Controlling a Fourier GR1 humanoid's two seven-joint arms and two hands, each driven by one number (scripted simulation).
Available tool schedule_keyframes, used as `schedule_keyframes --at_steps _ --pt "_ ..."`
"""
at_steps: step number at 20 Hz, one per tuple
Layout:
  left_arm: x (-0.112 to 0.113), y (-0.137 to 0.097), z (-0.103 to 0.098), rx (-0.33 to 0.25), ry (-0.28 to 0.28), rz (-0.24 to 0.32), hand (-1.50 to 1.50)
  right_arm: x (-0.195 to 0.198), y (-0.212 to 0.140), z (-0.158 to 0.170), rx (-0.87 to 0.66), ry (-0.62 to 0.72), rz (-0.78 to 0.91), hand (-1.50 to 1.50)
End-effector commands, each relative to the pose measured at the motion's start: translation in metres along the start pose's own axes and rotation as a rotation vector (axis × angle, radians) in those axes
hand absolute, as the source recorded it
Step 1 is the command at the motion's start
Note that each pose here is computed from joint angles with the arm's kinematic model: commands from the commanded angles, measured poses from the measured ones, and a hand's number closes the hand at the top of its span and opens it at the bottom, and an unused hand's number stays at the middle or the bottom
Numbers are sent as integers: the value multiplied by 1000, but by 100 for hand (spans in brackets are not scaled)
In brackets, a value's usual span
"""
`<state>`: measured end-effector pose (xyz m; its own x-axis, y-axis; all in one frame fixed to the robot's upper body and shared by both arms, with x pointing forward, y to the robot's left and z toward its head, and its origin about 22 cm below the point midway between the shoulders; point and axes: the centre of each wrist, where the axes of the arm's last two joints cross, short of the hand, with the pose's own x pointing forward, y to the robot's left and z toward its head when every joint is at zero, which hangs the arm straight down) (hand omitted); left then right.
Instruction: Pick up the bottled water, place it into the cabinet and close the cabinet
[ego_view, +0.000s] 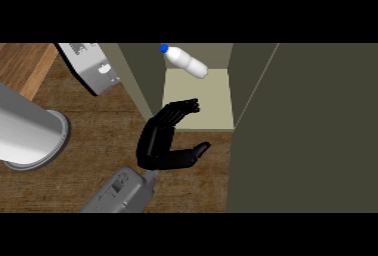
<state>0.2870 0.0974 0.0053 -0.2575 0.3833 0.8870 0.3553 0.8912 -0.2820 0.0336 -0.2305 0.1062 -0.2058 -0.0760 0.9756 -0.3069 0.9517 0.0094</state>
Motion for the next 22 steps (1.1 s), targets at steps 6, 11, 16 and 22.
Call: schedule_keyframes --at_steps 6,11,16,22 --pt "39 32 63 25 28 -5 150 26 4 1 291 66 96 150" --pt "56 47 81 111 -6 -23 -150 41 9 -7 412 -4 130 150" --pt "71 63 107 148 -13 6 -150 36 24 -9 489 -12 72 150" --pt "97 94 124 202 -4 24 -150 50 35 -16 619 -29 30 150"
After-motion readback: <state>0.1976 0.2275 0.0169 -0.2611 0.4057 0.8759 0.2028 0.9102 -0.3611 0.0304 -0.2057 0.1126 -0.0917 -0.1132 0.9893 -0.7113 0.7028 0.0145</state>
